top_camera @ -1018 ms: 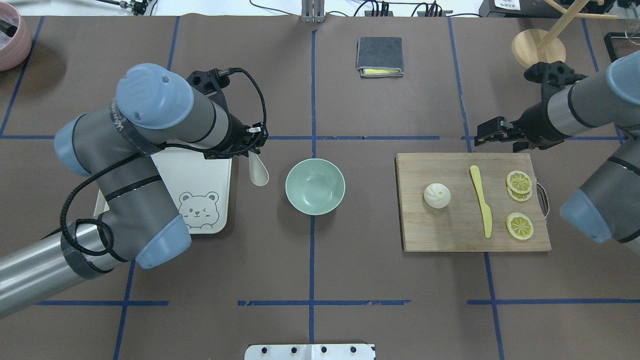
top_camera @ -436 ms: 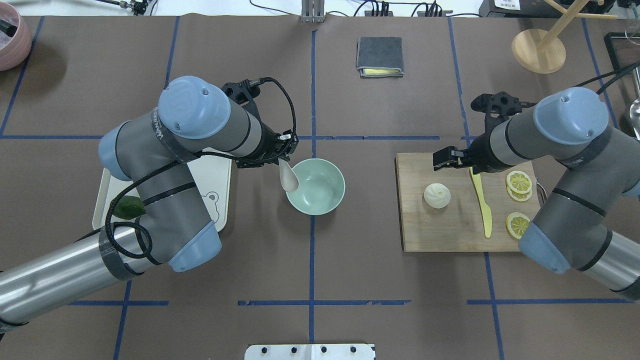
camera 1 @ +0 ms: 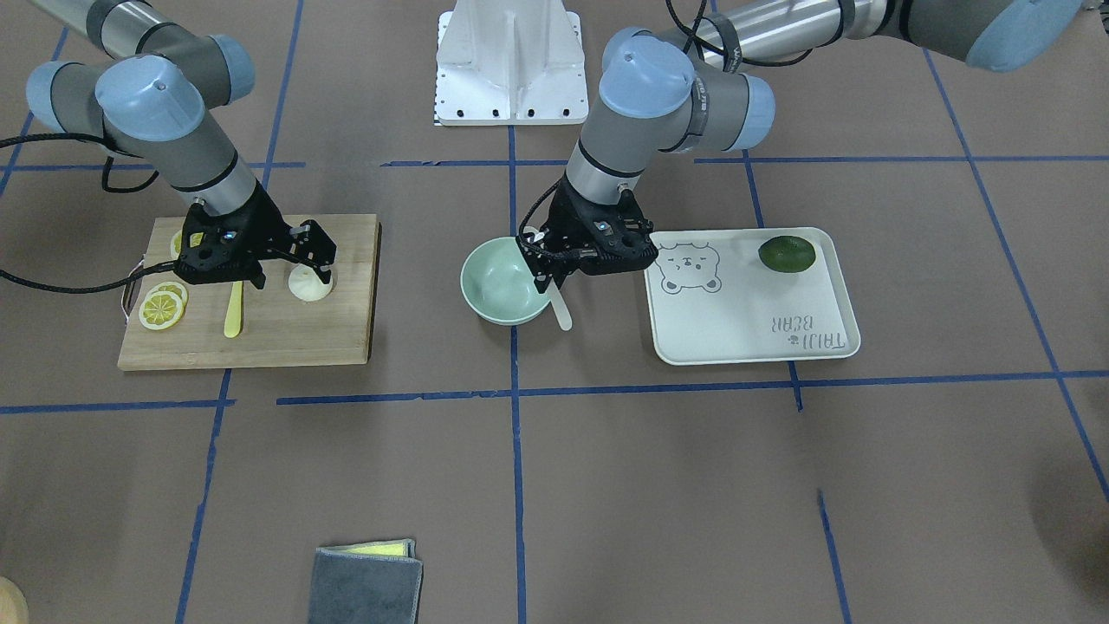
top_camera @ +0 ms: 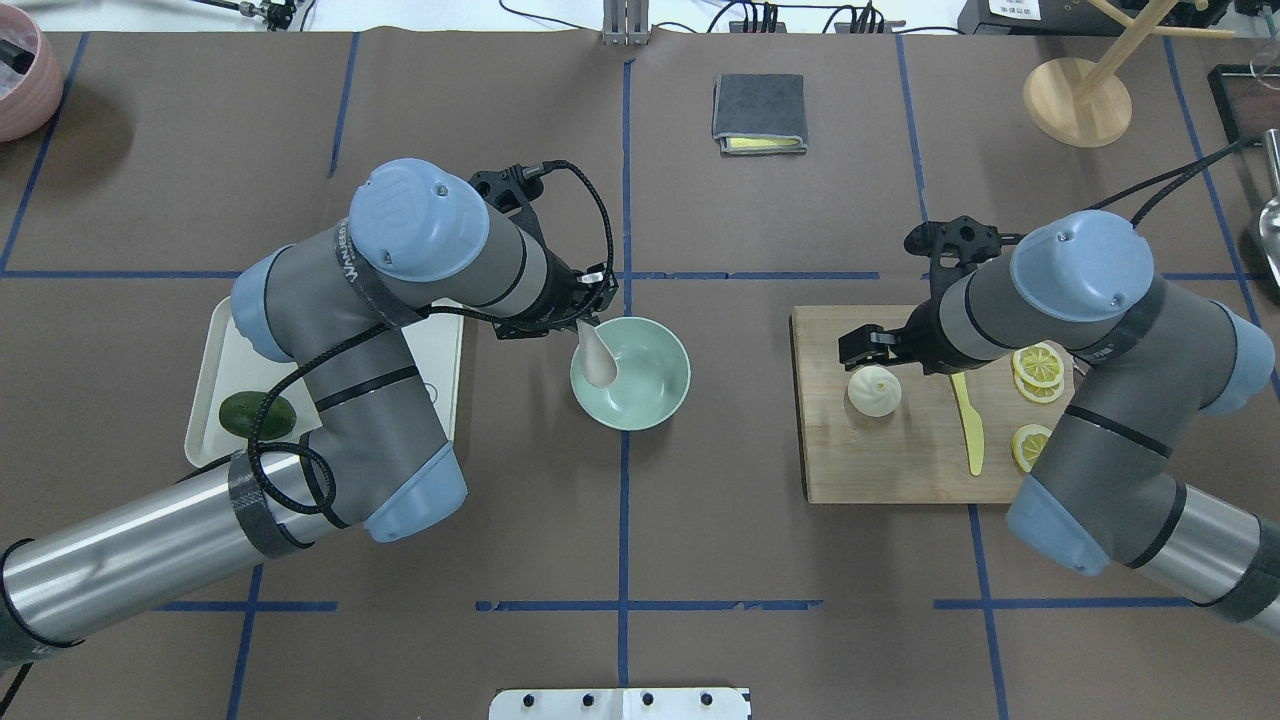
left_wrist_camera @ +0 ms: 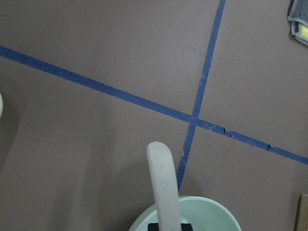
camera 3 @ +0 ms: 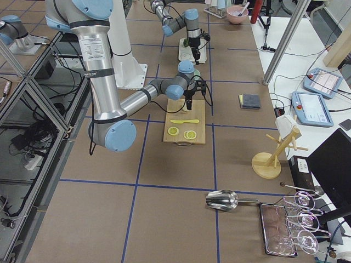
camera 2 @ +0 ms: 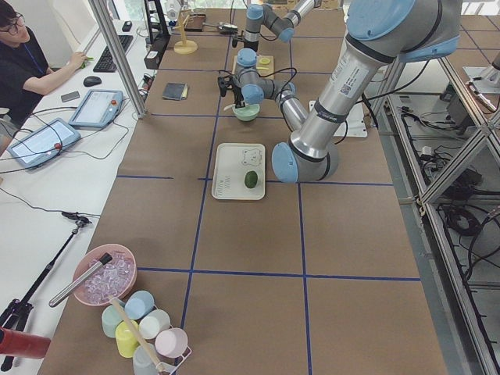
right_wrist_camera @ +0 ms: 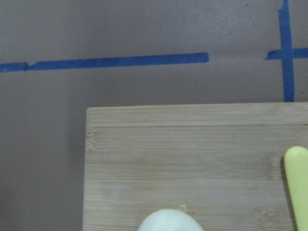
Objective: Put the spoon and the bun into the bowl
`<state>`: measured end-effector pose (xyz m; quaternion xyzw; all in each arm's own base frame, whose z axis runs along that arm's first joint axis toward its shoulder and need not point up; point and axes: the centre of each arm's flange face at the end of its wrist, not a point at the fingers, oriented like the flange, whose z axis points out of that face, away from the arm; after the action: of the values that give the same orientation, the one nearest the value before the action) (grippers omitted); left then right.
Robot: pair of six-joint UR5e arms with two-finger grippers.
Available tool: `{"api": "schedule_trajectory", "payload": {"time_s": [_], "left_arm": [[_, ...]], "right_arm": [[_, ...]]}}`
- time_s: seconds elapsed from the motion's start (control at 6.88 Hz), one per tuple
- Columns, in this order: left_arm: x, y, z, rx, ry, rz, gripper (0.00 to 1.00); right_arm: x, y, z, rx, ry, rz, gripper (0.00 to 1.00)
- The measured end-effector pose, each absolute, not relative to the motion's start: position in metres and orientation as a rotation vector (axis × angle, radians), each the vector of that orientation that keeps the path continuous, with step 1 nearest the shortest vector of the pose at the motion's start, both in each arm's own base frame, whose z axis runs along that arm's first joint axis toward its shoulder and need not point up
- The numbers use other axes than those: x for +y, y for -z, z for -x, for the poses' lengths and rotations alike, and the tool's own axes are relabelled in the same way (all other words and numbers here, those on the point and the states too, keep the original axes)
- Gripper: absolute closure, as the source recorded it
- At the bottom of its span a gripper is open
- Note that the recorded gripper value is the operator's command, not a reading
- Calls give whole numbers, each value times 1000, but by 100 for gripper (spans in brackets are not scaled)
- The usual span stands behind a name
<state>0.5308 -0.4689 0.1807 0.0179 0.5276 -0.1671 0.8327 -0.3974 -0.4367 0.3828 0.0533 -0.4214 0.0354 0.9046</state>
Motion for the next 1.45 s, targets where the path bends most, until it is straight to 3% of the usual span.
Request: {"api": "schedule_trajectory", "payload": {"time_s": [0.29, 0.44, 0.58, 0.87, 1.45], "left_arm": [[-467, -180, -532, 1122, 350, -37, 100], [-467, -179, -533, 1125, 348, -38, 100], [-467, -179, -533, 1126, 347, -38, 100], [-465, -179, -535, 1126, 345, -36, 100], [-448, -187, -569, 1172, 396, -19, 100]], "right_arm": [[-433, -378, 410, -838, -65, -87, 34], [-432, -382, 413, -827, -64, -80, 37], [-431, -389, 417, -811, -64, -77, 54], [-431, -397, 421, -790, -67, -82, 100], [-444, -382, 396, -807, -86, -87, 100]]}}
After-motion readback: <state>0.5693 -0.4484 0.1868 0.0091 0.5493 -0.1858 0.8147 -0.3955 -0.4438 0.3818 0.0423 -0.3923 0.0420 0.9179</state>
